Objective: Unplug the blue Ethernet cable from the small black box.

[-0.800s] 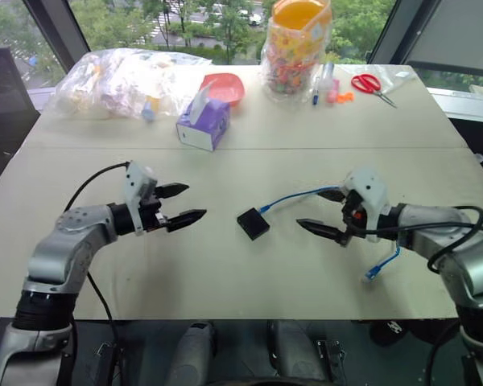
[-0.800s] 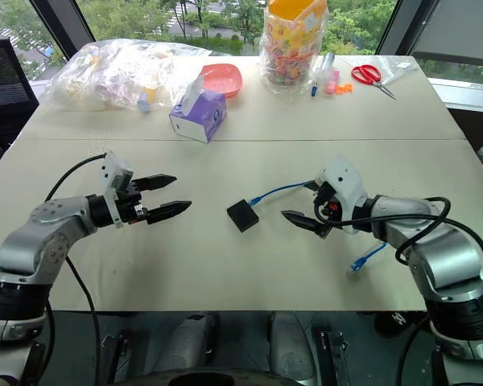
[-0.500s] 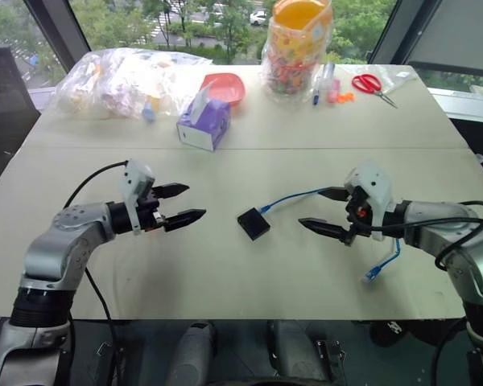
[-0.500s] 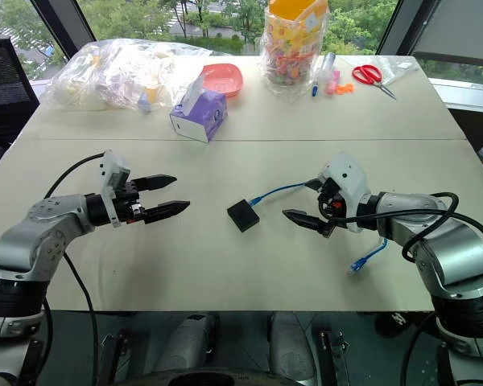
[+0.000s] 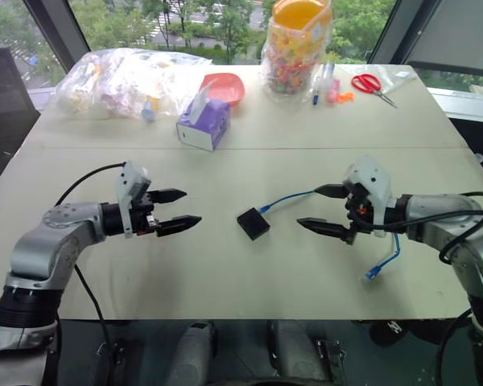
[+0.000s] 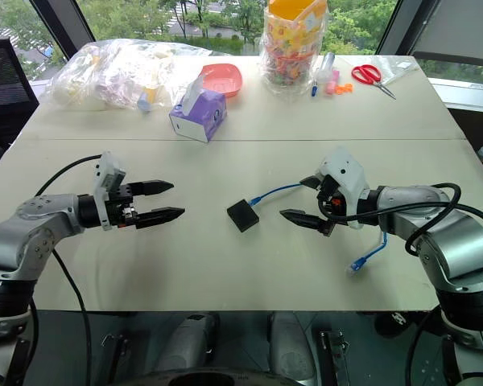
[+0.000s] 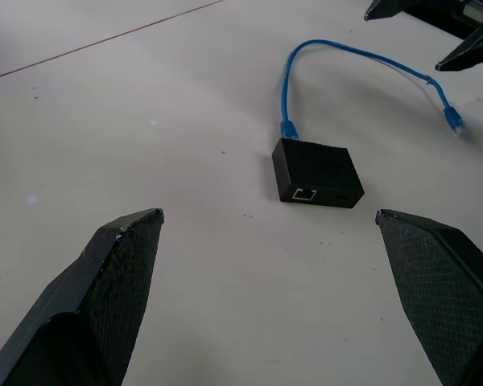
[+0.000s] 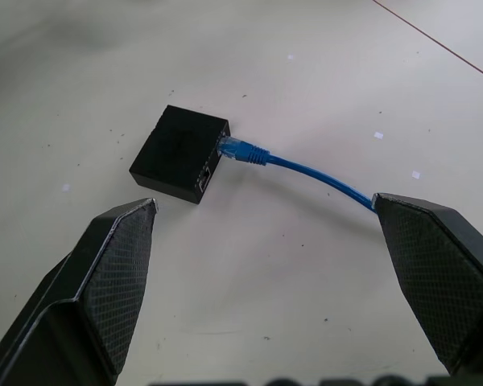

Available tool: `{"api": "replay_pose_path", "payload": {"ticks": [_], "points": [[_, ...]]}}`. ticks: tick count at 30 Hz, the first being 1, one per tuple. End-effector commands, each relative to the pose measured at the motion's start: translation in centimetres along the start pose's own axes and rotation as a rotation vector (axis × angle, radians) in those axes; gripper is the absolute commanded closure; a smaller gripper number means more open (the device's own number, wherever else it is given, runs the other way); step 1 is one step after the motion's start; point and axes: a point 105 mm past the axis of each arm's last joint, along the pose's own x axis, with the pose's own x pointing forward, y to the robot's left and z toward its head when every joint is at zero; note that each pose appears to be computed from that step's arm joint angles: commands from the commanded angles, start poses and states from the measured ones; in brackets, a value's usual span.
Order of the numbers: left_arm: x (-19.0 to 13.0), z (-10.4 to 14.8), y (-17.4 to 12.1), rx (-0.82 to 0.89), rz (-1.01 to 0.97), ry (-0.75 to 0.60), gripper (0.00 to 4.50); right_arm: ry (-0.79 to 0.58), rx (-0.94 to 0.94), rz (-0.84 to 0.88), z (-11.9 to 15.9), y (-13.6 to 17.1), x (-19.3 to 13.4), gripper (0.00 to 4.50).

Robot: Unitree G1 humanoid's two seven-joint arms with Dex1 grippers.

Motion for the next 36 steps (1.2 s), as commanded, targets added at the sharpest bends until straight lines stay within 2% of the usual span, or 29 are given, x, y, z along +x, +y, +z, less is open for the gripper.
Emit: {"api": "replay_pose_path", "payload": {"ticks": [1,6,10,17,23,29,36], "points": [[-0.3,1.5,-0.2,0.033,-0.017,-0.031,0.06,-0.024,-0.047,-0.001,1.4,-0.1,-0.4,0.0],[0.1,1.8,0.3,0.041,-0.036,-0.026,0.06,-0.019,-0.093,0.033,2.5,-0.6,-0.2,0.0],[0.5,2.3,0.9,0.066,-0.029,-0.041,0.06,-0.05,-0.152,0.059,4.8,-1.4,0.6,0.0],[1.7,2.4,0.5,0.105,-0.037,-0.061,0.06,0.023,-0.27,0.132,5.3,-2.7,2.8,0.0],[1.8,2.1,0.1,0.094,-0.025,-0.078,0.06,0.136,-0.362,0.19,4.1,-4.2,6.0,0.0],[1.5,1.9,-0.1,0.087,0.016,-0.091,0.06,0.267,-0.509,0.222,1.7,-5.5,8.7,0.0],[0.9,1.6,-0.5,0.081,0.044,-0.085,0.06,0.281,-0.544,0.302,1.0,-4.6,10.6,0.0]]}}
